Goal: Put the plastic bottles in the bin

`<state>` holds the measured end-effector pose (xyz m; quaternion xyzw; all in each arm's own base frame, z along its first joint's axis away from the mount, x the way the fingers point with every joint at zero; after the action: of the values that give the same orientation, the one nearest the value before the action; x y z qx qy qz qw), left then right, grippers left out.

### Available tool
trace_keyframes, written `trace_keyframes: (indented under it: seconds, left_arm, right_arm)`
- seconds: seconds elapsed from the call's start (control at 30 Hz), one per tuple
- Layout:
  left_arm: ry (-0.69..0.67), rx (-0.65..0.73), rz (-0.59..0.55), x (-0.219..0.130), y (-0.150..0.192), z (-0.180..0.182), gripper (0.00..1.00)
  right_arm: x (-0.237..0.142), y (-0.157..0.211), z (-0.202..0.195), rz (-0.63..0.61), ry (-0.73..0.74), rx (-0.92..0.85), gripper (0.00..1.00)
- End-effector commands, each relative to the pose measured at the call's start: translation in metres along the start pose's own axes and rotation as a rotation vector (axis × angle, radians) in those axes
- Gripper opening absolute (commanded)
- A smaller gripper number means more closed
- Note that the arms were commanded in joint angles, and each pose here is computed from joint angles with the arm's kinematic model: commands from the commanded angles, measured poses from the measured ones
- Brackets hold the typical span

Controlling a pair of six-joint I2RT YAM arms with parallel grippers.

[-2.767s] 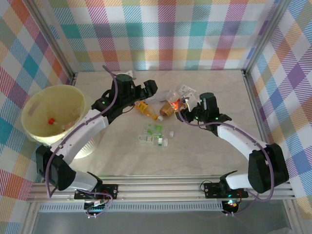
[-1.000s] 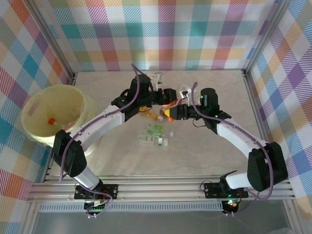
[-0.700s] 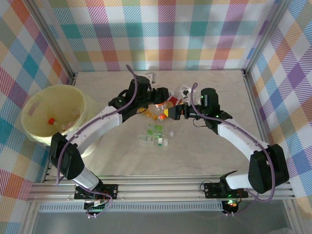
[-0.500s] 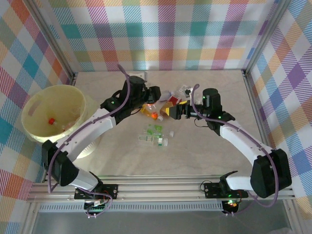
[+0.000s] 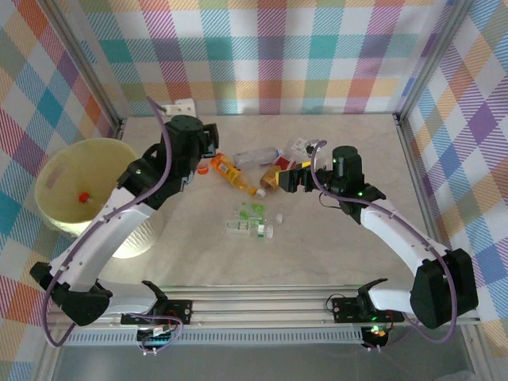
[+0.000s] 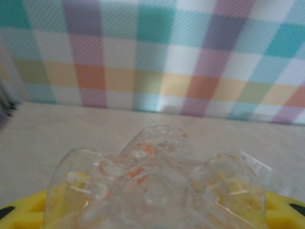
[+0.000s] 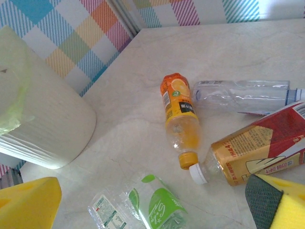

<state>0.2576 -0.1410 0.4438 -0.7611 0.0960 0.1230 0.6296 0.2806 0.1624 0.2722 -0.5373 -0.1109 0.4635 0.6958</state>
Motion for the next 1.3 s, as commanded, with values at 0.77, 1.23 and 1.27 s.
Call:
trace_keyframes:
  seconds: [0.77, 1.23, 1.27]
  left_arm:
    - [-0.535, -0.247, -0.151, -0.037, -0.032, 0.187, 0.6]
    - [-0.395, -0.508, 0.033, -0.004, -0.001, 0.229, 0.59]
    - [-0.368, -0.526, 0.053, 0.001, 0.001, 0.23, 0.59]
  right_arm:
    - [0.015, -0.003, -0.005, 0.045, -0.016, 0.045, 1.0]
    - [0.017, 0.003, -0.007, 0.07, -0.02, 0.051, 1.0]
    - [0.017, 0.003, -0.006, 0.072, -0.021, 0.052, 1.0]
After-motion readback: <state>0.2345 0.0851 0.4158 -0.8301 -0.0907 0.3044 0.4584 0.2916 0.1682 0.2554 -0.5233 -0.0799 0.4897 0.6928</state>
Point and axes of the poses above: each hand's point on the last joint's axis, 136 mm out from that joint toward the fingers, its own x axis out along the fingers, its own z axis along the line the jaws close on, y = z × x, the point moved 9 cm from there along -x, back along the fingers, and after that the axes turned 4 degrees about -x, right-handed, at the moved point
